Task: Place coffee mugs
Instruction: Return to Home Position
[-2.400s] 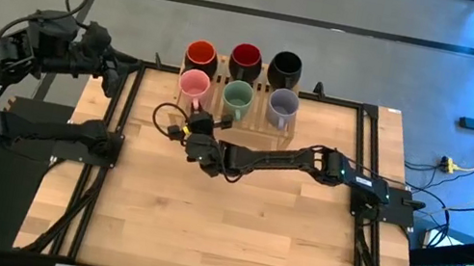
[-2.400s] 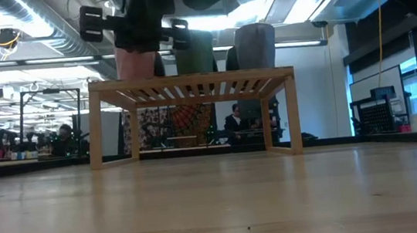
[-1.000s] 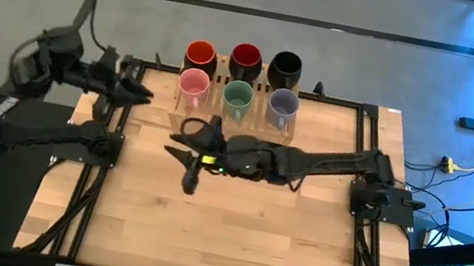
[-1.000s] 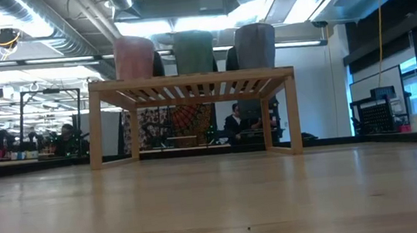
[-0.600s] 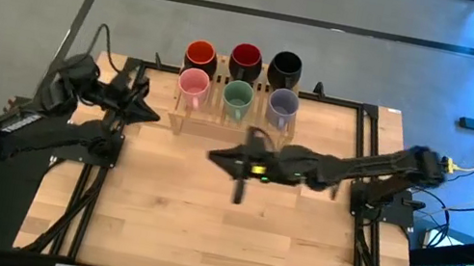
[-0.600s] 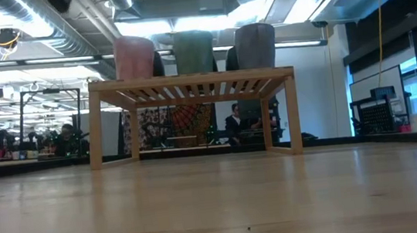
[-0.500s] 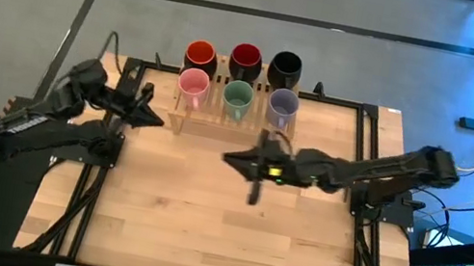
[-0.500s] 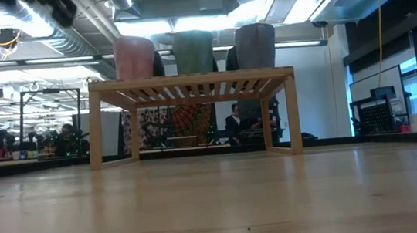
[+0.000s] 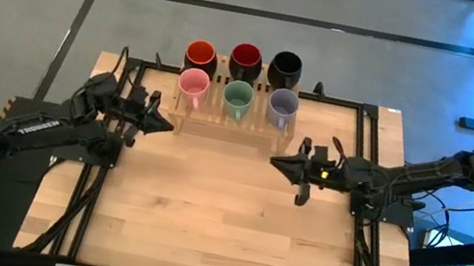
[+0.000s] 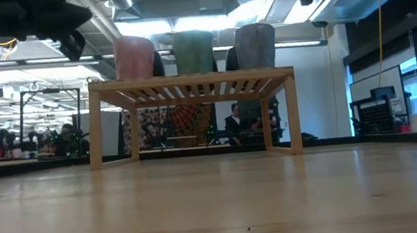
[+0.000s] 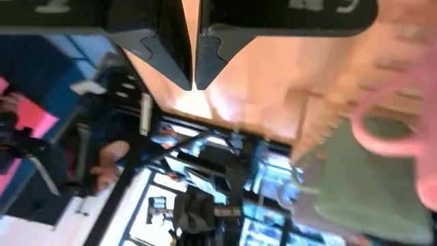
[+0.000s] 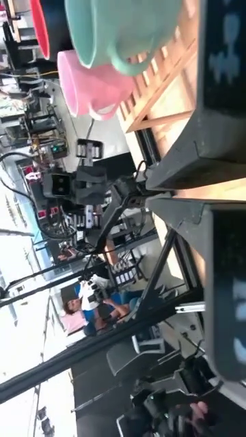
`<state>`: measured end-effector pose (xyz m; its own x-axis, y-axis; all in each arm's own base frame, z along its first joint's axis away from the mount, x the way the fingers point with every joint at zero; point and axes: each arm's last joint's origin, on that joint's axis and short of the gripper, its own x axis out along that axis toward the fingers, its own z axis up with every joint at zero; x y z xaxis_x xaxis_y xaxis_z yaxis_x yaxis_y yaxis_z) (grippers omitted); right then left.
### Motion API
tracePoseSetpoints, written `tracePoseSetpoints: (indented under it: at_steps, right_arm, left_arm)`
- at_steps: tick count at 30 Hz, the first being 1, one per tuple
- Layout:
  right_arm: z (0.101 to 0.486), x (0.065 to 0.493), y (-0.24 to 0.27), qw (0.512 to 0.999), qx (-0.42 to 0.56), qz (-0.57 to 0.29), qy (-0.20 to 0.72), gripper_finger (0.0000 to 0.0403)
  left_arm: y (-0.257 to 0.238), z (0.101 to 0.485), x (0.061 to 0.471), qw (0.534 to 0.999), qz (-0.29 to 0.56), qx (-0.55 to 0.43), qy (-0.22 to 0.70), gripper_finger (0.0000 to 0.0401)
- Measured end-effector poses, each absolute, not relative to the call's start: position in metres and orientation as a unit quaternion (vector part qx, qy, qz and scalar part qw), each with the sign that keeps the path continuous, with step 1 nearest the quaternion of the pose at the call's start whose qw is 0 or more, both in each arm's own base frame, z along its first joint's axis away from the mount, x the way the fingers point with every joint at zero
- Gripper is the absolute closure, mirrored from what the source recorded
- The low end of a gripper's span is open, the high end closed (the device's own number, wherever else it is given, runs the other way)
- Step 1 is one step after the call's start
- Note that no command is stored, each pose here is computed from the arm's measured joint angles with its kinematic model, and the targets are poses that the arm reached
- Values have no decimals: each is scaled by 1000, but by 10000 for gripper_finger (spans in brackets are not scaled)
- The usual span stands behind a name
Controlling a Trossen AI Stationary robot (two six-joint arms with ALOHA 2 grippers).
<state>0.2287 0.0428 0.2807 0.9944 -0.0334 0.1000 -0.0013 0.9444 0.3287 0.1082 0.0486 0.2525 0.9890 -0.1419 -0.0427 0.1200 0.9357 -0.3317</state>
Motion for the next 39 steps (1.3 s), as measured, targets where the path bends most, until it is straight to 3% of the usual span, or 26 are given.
tracePoseSetpoints:
  at_steps: [6, 14, 21, 33, 39]
  right_arm:
    - [252, 206, 34, 982, 169, -51, -64, 384]
    - [212, 168, 26, 976, 180, -44, -113, 384]
    - [181, 139, 20, 980, 166, -43, -103, 384]
    - [179, 120, 19, 991, 119, -4, -56, 384]
    - [184, 105, 17, 991, 102, 16, -83, 384]
  left_arm:
    - [39, 239, 117, 989, -28, -145, 27, 391]
    - [14, 217, 125, 997, 7, -75, -2, 392]
    - [9, 186, 115, 995, -39, -87, -19, 392]
    - [6, 181, 104, 992, -66, -83, -65, 392]
    - [6, 183, 100, 992, -68, -79, -78, 392]
